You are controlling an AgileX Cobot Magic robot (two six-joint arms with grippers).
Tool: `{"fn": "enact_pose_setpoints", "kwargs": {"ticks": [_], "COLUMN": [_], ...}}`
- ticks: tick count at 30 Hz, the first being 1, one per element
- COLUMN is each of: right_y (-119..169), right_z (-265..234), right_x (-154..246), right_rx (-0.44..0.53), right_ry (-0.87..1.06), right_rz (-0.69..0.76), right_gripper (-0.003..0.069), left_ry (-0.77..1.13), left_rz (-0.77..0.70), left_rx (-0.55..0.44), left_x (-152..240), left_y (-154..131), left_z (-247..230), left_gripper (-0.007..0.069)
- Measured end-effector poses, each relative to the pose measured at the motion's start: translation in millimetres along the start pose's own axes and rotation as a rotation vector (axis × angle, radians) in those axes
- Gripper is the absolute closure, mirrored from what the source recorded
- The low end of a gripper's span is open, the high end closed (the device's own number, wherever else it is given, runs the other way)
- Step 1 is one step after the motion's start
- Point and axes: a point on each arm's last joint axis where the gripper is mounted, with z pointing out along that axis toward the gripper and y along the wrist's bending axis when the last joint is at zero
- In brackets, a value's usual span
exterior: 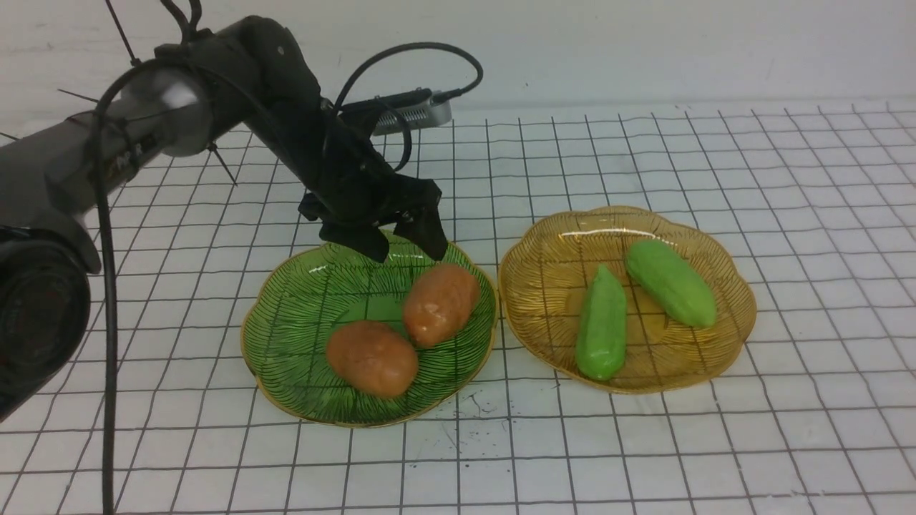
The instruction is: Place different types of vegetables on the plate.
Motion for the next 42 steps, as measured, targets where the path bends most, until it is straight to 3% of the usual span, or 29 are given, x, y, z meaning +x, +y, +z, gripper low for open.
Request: {"fn": "enact_pose_setpoints", "kwargs": {"ticks": [5,9,12,13,15,17,19,24,32,42], "right_y": [-8,-3,6,9,14,16,17,14,14,19], "right_z": [-20,29,76,85,93,95,95,99,100,100], "right_x": [18,29,46,49,55,56,57,64,66,68], "right_rx": [0.033,0.046,0.035,0.086,-0.005,-0.051,-0.081,-0.068,-0.040,-0.103], "right_ry": [-0.132,-0.327,-0.401,-0.440,-0.509,-0.536,-0.524,-0.432,-0.409,-0.393], "right_rz": [0.051,-0.011,-0.139,-0.179,-0.223,-0.137,-0.032,0.101,-0.094,-0.049], "right_gripper": [0.0673,0.0673,0.0673,0.0673,0.0673,0.0673,0.0673,0.0673,0.0673,0.0673], "left_ry": [-0.038,-0.156,-0.200,-0.202,-0.199,-0.199,-0.199,-0.199,-0.201,-0.315], "left_rz": [0.018,0.050,0.036,0.029,0.027,0.032,0.035,0.048,0.085,0.120], "left_rx": [0.008,0.012,0.017,0.018,0.018,0.017,0.017,0.015,0.010,-0.021], "left_x": [-12,-30,-35,-35,-35,-35,-35,-35,-34,-23], "left_y": [-11,-26,-32,-33,-33,-33,-33,-32,-33,-49], "left_z": [-23,-58,-71,-72,-72,-72,-72,-72,-74,-140], "left_gripper": [0.0053,0.0096,0.0216,0.0291,0.0441,0.0578,0.0615,0.0633,0.0633,0.0633]}}
